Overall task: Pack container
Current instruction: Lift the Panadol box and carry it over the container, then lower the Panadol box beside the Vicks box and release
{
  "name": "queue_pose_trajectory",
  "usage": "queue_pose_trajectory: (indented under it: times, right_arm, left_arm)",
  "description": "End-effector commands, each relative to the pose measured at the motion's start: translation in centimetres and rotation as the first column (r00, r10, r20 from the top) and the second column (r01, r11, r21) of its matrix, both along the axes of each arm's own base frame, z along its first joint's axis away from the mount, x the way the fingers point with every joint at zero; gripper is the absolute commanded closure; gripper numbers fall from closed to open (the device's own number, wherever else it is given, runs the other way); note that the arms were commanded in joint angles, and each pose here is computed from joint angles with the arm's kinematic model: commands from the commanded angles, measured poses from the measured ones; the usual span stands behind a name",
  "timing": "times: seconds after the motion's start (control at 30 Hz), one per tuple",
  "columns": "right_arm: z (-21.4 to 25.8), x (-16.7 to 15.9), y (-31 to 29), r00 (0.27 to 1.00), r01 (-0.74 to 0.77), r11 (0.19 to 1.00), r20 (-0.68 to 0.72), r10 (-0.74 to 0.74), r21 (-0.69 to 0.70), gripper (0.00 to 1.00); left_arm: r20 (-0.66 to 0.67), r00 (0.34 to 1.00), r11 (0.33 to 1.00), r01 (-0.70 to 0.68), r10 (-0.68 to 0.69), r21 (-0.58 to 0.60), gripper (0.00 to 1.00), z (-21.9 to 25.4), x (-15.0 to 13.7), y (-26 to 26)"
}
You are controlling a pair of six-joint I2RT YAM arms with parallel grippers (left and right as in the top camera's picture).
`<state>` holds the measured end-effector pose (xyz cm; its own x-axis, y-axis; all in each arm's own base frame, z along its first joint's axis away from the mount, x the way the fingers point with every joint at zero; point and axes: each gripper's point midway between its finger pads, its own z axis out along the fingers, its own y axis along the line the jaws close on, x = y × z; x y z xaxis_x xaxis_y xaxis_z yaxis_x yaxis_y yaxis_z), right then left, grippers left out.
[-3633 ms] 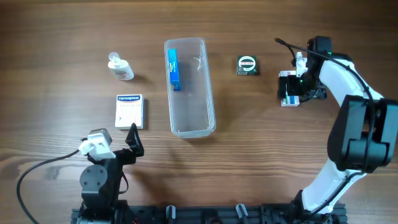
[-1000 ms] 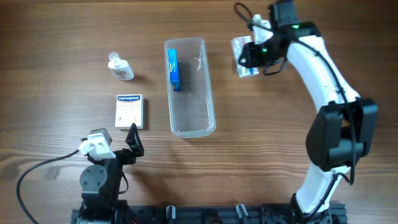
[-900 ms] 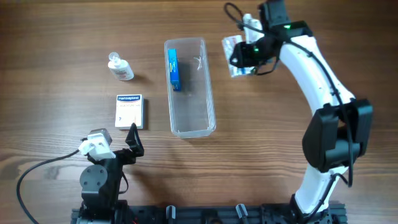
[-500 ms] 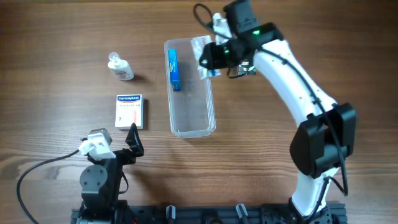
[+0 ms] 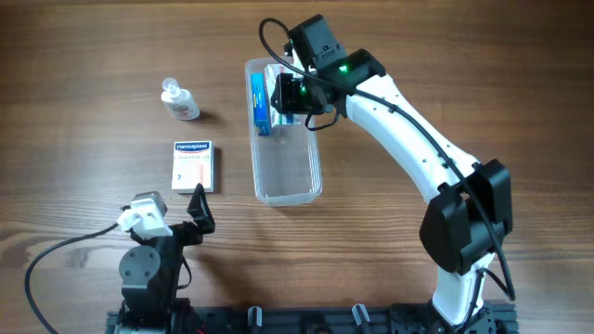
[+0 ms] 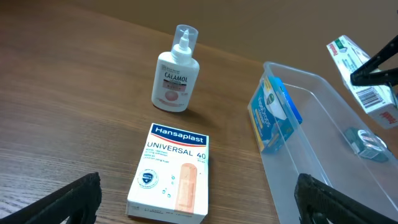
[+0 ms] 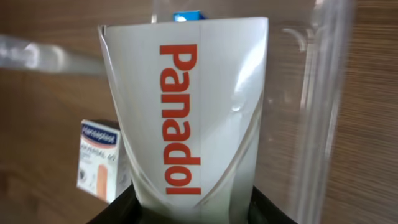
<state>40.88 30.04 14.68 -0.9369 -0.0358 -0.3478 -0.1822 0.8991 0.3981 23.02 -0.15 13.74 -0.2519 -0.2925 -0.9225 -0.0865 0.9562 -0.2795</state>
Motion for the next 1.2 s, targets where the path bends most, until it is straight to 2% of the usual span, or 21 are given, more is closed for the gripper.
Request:
queue_pose_trajectory:
  times: [0.0,0.33,0.63,1.17]
  right_arm:
    - [0.8,0.9,-0.1,0.995,0.076,0.996,0.060,-0.074,-0.043,0.59]
    - [-3.3,1.8,0.1,0.997,0.068,0.992,0.033,-0.065,-0.105,0.60]
    - [-4.6,3.1,-0.1,0.995,0.054,0.987,0.086,-0.041,-0.152,0.62]
    - [-8.6,4.2,0.5,0.996,0.004,0.982,0.086,0.012,-0.189,0.67]
  left_arm:
    - [0.003,1.000,1.000,-0.007,0.007,0.002,0.00,-0.1,0.0,0.1]
    - [0.003,1.000,1.000,-0.007,0.007,0.002,0.00,-0.1,0.0,0.1]
    - [0.003,1.000,1.000,-0.007,0.007,0.002,0.00,-0.1,0.0,0.1]
    - [0.003,1.000,1.000,-0.007,0.007,0.002,0.00,-0.1,0.0,0.1]
